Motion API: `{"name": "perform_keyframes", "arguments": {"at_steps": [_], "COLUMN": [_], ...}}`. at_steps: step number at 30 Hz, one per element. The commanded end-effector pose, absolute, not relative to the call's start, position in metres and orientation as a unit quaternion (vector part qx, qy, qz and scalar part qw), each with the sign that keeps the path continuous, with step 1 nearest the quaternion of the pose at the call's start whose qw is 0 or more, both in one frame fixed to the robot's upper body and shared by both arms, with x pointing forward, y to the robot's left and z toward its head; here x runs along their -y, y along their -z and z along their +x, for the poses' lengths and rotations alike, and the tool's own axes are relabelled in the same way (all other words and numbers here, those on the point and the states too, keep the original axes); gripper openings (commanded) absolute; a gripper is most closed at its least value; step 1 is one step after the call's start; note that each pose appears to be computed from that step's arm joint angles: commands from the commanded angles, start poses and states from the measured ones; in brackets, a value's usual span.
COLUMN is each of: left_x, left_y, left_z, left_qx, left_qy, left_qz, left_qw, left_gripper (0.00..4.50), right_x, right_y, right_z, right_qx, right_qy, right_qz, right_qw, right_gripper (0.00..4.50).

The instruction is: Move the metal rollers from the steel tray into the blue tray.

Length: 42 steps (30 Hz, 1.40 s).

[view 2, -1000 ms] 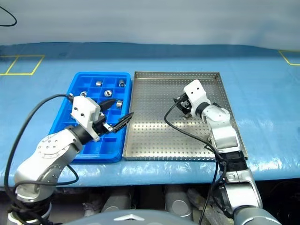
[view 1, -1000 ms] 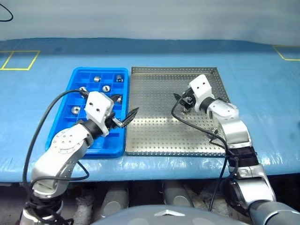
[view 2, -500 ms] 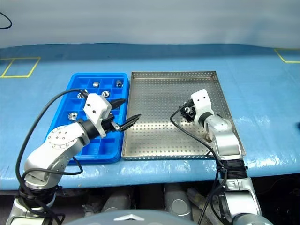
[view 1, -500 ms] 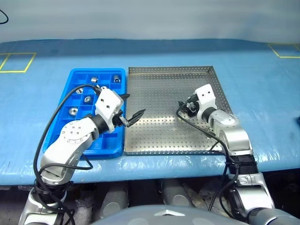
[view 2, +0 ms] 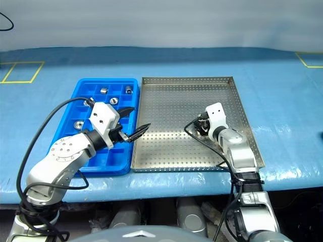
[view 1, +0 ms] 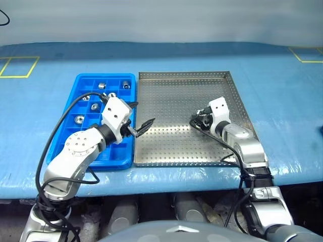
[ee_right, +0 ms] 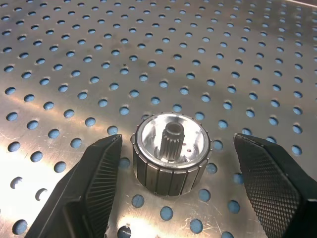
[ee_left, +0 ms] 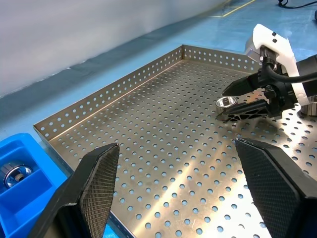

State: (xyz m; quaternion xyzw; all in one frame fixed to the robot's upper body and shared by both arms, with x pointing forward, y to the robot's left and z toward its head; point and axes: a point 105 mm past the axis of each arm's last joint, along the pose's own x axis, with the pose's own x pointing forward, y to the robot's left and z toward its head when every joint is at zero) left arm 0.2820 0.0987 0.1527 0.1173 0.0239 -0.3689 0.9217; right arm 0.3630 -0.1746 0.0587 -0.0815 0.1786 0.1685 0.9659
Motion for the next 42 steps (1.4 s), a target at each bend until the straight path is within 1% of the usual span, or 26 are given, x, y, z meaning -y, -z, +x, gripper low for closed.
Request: {"name": "perform_keyframes", "arguments": {"at_steps": [1,4,5,12,15,17,20,23,26,29,34,37,42], "left_x": [-0.1,-0.101,-0.101,-0.102,-0.11,-0.123,-0.149,-0.172,-0.185,-0.206,-0.235,-0.242,-0.241], "left_y": [-0.162,-0.162,-0.162,-0.162,-0.162,-0.161,-0.159,-0.157,-0.157,-0.157,-0.157,-0.157,-0.155], "left_z": [0.281,0.281,0.281,0.28,0.277,0.273,0.263,0.251,0.239,0.224,0.207,0.2,0.193], "left_qx": [-0.002,-0.002,-0.003,-0.003,-0.009,-0.016,-0.036,-0.059,-0.074,-0.095,-0.125,-0.132,-0.139], "left_qy": [0.367,0.366,0.366,0.364,0.353,0.33,0.285,0.239,0.213,0.175,0.113,0.098,0.097], "left_qz": [0.124,0.124,0.124,0.122,0.119,0.125,0.141,0.156,0.165,0.181,0.195,0.194,0.186], "left_qw": [0.922,0.922,0.922,0.923,0.928,0.935,0.947,0.957,0.96,0.963,0.966,0.967,0.968], "left_gripper": [4.08,4.08,4.08,4.08,4.08,4.08,4.08,4.08,4.08,4.08,4.08,4.08,4.08], "right_x": [0.176,0.175,0.174,0.167,0.151,0.132,0.098,0.066,0.045,0.016,-0.019,-0.036,-0.059], "right_y": [-0.068,-0.071,-0.073,-0.088,-0.101,-0.117,-0.136,-0.146,-0.15,-0.152,-0.151,-0.146,-0.14], "right_z": [0.365,0.364,0.365,0.366,0.362,0.358,0.347,0.336,0.327,0.31,0.285,0.272,0.257], "right_qx": [-0.164,-0.157,-0.153,-0.127,-0.102,-0.074,-0.038,-0.021,-0.012,-0.004,-0.002,-0.007,-0.016], "right_qy": [-0.164,-0.167,-0.169,-0.184,-0.229,-0.276,-0.356,-0.425,-0.47,-0.532,-0.601,-0.633,-0.671], "right_qz": [-0.074,-0.077,-0.077,-0.079,-0.085,-0.092,-0.097,-0.098,-0.096,-0.094,-0.082,-0.076,-0.073], "right_qw": [0.97,0.97,0.971,0.971,0.964,0.954,0.928,0.9,0.877,0.841,0.795,0.771,0.738], "right_gripper": [2.83,1.84,1.68,1.69,1.69,1.69,1.69,1.69,1.69,1.69,1.69,1.69,1.69]}}
